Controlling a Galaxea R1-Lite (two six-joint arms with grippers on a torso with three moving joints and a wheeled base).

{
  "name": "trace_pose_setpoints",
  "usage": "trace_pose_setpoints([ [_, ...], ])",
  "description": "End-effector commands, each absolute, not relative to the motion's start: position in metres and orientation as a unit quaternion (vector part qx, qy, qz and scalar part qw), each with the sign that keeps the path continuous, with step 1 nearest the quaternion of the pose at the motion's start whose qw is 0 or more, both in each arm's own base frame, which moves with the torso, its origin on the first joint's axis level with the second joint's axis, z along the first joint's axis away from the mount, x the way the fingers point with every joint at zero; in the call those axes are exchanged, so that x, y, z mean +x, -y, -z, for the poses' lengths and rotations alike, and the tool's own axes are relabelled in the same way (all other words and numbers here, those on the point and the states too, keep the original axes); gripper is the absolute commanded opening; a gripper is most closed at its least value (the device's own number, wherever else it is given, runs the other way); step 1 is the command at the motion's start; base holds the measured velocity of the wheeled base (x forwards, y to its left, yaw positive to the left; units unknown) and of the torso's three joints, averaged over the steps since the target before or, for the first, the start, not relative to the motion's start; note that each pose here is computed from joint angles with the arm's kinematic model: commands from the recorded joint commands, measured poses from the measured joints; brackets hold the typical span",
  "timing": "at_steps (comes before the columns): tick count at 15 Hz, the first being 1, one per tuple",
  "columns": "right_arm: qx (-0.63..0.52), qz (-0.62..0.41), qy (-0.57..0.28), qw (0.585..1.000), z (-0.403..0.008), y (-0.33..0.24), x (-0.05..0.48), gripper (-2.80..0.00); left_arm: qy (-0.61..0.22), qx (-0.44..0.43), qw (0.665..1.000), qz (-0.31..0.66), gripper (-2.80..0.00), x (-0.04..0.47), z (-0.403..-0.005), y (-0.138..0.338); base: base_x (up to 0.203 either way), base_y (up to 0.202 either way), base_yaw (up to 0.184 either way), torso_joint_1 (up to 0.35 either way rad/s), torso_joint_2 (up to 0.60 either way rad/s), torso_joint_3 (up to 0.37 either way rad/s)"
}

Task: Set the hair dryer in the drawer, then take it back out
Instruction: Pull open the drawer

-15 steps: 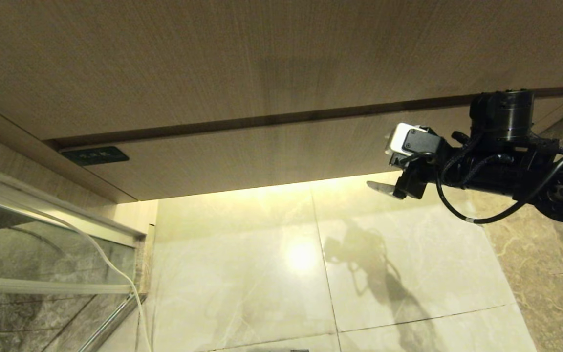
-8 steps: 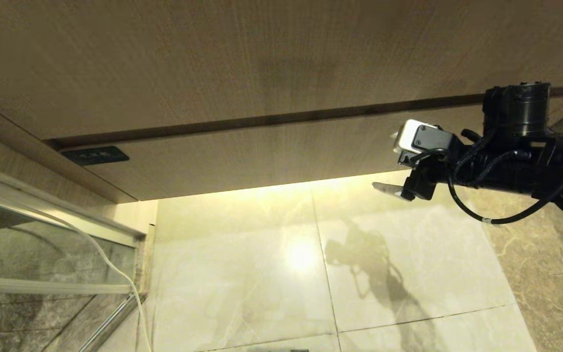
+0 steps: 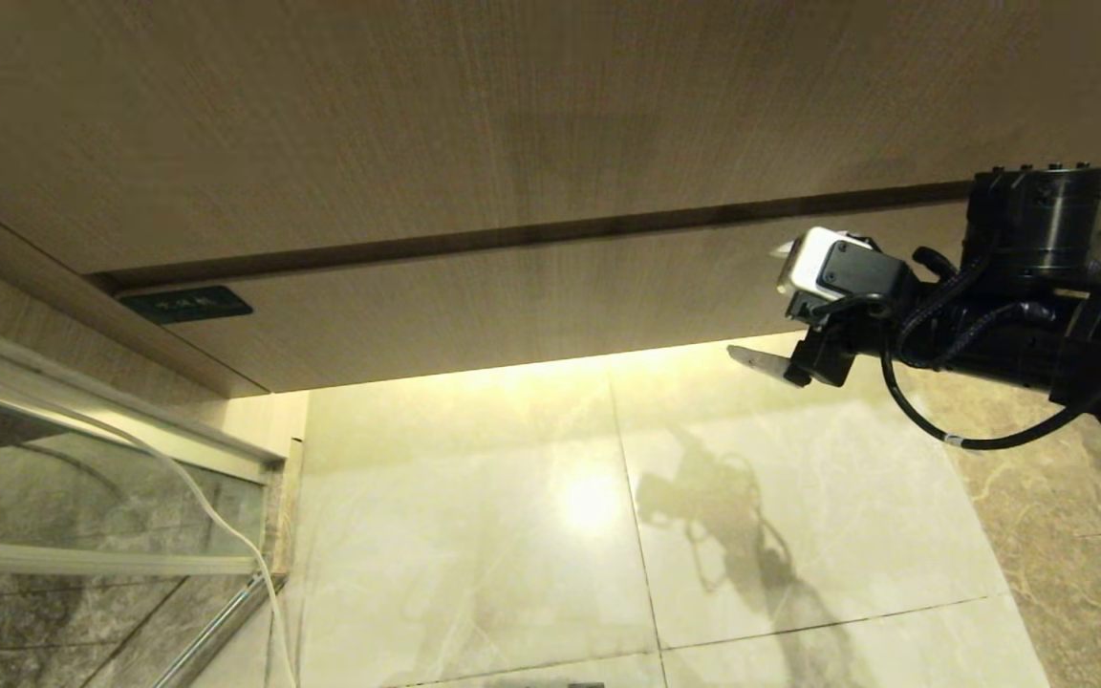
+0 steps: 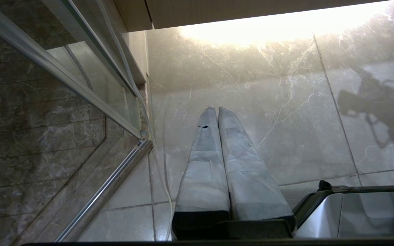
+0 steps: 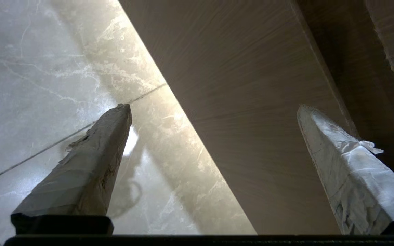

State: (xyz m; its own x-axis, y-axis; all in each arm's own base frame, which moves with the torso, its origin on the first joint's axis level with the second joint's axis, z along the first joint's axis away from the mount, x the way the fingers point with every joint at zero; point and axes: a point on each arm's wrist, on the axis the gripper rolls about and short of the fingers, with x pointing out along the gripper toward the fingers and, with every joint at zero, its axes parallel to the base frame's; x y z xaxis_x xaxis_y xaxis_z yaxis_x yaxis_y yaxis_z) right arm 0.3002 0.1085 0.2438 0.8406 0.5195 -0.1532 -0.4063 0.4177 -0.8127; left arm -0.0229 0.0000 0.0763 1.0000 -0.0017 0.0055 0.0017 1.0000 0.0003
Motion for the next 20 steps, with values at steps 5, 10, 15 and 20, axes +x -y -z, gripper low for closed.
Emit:
trace_pose_setpoints([
  [5,-0.444,-0.267,0.092,0.850,-0.245,-0.115,0.313,0.00,0.003,0.000,1.000,0.001,-2.80,-0.023,-0.076,0.000,0.000,0.000,0.000,0.000,0.00,0.000],
  [10,-0.427,-0.283,0.130,0.849,-0.248,-0.117,0.311,0.00,0.003,0.000,1.000,0.001,-2.80,-0.023,-0.076,0.000,0.000,0.000,0.000,0.000,0.00,0.000],
  [15,-0.422,-0.314,0.142,0.839,-0.245,-0.121,0.316,0.00,0.002,0.000,1.000,0.001,-2.80,-0.023,-0.076,0.000,0.000,0.000,0.000,0.000,0.00,0.000],
  [20,-0.422,-0.298,0.172,0.839,-0.244,-0.127,0.331,0.00,0.002,0.000,1.000,0.001,-2.80,-0.023,-0.076,0.000,0.000,0.000,0.000,0.000,0.00,0.000],
])
